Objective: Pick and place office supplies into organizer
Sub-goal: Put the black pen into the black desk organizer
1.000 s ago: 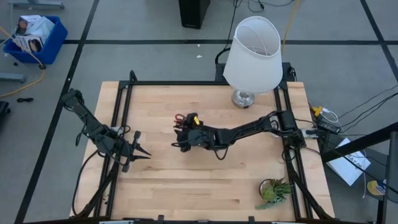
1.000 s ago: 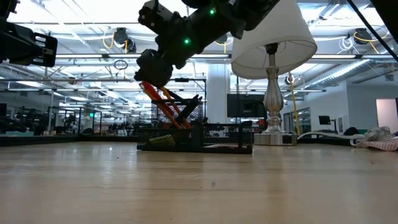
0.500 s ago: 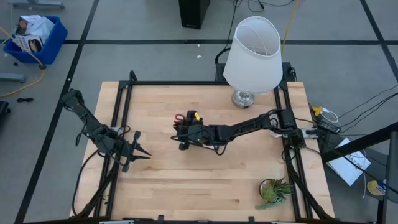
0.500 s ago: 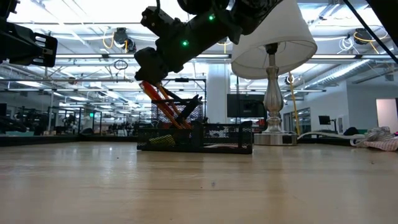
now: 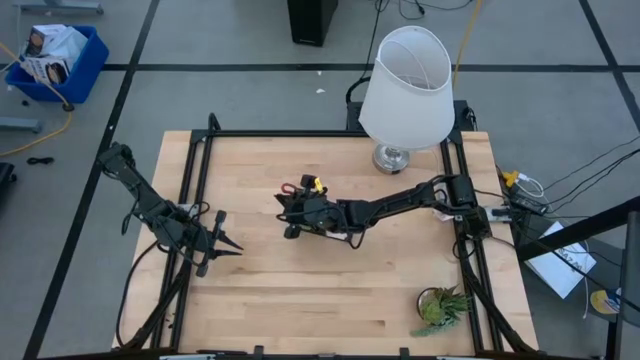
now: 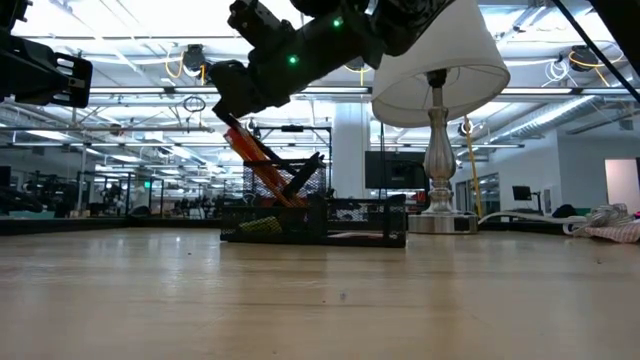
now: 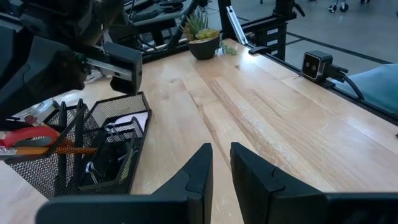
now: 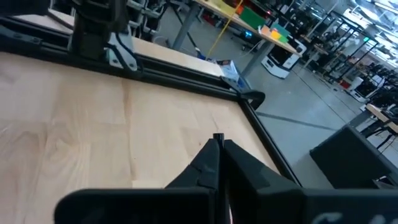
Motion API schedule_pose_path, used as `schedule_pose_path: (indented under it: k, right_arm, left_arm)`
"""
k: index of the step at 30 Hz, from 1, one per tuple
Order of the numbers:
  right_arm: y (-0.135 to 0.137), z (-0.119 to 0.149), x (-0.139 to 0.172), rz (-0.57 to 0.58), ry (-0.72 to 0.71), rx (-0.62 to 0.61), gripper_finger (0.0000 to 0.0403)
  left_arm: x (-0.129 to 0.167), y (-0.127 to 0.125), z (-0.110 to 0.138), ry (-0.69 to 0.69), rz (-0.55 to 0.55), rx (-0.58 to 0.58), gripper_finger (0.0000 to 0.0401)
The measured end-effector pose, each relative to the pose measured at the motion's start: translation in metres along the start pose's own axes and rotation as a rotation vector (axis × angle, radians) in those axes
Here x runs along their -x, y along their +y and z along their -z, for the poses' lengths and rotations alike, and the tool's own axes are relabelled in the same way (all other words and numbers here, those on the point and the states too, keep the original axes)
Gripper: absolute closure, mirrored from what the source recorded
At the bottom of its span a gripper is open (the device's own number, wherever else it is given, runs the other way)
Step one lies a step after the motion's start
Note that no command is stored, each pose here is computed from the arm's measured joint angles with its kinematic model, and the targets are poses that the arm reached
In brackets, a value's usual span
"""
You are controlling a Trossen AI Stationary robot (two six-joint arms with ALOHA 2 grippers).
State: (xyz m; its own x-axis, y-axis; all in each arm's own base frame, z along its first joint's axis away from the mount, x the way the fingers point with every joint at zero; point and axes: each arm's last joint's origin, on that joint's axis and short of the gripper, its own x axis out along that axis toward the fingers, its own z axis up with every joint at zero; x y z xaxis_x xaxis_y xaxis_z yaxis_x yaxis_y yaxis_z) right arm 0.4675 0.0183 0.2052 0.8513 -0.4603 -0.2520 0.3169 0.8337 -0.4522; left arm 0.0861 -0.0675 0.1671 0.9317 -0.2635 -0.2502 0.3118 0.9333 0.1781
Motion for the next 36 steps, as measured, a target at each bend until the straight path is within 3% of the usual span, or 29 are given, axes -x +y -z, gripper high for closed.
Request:
schedule_pose_path:
  k: [21,30,36]
  right_arm:
    - [0.018,0.027,0.015,0.138,0.11,0.003,0.0401]
    - [0.022,0.053,0.021,0.155,0.064,-0.042,0.0401]
    - [0.03,0.041,0.029,0.11,-0.051,-0.032,0.0402]
  left_arm:
    - [0.0,0.0,0.0,0.0,0.0,0.0,0.0339]
    - [0.0,0.0,0.0,-0.001,0.0,0.0,0.0339]
    - [0.0,0.0,0.0,0.0,0.0,0.0,0.0339]
